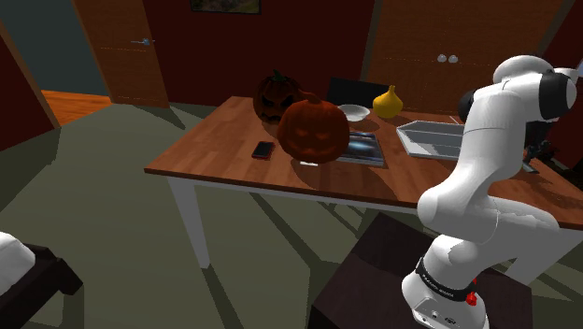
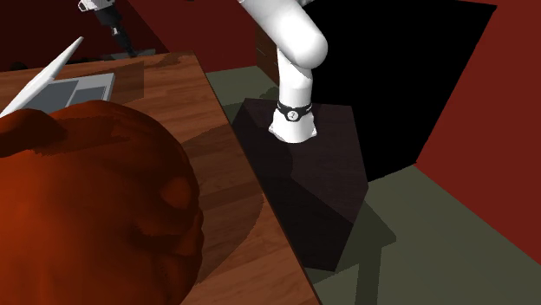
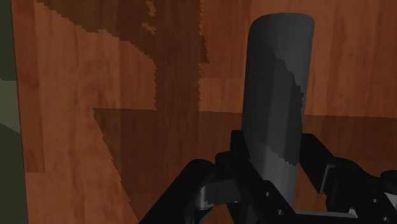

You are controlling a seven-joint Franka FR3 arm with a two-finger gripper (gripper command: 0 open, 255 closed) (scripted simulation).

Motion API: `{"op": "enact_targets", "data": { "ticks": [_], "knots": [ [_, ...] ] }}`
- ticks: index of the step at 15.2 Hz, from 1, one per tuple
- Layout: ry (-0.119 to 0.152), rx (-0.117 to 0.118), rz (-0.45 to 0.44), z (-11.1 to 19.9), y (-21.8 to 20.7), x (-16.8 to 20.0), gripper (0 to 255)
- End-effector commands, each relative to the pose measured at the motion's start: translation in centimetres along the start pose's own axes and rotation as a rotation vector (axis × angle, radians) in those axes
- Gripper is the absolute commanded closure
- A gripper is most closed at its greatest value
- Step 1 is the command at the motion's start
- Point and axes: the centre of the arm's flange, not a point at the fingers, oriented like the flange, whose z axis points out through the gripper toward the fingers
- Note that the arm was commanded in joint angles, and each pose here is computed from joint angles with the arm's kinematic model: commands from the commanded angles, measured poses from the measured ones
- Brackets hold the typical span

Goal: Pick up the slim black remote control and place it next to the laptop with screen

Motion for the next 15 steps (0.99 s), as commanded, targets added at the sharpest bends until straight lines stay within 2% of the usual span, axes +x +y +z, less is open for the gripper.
{"op": "enact_targets", "data": {
  "ticks": [1,11,15],
  "knots": [
    [0.0,0.0,0.0,1.1,0.0,0.2,255],
    [0.0,0.0,0.0,6.3,0.2,1.4,255],
    [0.0,0.0,0.0,6.3,0.2,1.4,255]
  ]
}}
